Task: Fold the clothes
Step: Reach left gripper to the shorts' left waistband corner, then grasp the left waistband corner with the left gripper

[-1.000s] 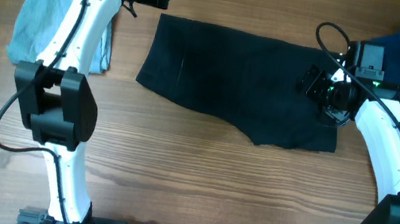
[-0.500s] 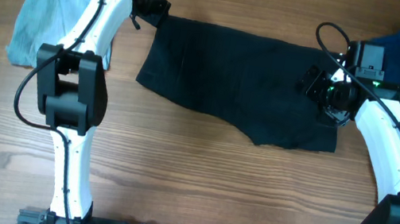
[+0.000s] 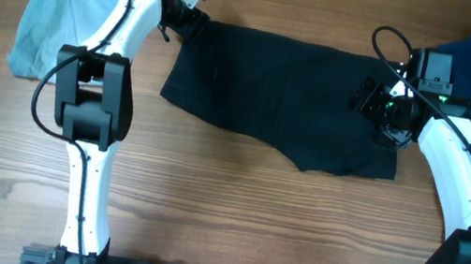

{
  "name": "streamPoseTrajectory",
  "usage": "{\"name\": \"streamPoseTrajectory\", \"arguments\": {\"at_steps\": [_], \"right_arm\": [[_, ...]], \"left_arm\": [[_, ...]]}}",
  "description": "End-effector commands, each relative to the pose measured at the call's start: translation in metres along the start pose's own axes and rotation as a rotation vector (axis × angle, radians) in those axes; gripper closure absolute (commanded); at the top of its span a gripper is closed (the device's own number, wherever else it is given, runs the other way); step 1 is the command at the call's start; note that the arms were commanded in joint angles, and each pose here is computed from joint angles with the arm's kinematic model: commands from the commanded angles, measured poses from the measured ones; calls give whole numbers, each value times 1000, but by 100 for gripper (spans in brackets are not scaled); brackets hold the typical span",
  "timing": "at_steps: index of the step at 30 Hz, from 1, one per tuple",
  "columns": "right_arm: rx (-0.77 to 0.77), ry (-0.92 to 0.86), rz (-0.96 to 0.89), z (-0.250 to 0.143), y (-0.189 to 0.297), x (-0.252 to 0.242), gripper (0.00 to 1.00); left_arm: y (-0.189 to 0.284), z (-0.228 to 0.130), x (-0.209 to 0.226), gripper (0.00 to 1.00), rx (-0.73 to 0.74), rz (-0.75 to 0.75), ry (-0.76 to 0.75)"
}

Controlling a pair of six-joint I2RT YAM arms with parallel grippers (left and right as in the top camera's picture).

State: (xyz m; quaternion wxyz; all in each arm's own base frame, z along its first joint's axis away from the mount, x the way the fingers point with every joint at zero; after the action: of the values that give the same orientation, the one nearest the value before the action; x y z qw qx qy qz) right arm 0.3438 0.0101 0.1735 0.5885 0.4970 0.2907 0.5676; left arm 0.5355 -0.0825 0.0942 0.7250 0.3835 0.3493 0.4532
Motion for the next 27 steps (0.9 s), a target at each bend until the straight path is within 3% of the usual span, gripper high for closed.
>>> {"name": "streamPoseTrajectory", "arguments": {"at_steps": [1, 6, 9, 11, 21, 27], "right_arm": [[-5, 13, 13, 3, 0, 1, 1], [-5, 13, 13, 3, 0, 1, 1], [-5, 13, 13, 3, 0, 1, 1], [-5, 13, 13, 3, 0, 1, 1], [-5, 13, 13, 3, 0, 1, 0], [-5, 13, 13, 3, 0, 1, 1]], "left_arm": [[-10, -6, -3, 26, 22, -26, -14], [-23, -17, -2, 28, 64, -41, -1], [-23, -17, -2, 58, 64, -40, -1], [-23, -17, -2, 71, 63, -40, 3], [30, 6, -14, 71, -2, -31, 13], [27, -6, -46, 86, 94, -64, 45]]}}
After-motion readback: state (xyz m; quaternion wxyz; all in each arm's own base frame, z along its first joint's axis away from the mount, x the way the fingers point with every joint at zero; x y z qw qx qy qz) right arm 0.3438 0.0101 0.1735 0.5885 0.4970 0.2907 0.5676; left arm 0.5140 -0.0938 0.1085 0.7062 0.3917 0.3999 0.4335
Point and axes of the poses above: each gripper's point midway between its finger pads, its own y axis back along the fingers, its own x axis along the line the jaws close on, z = x × y, the point moved 8 cm from there along y, back along the fingers, and after that the axes turned 12 degrees about y, right-handed, at the moved point
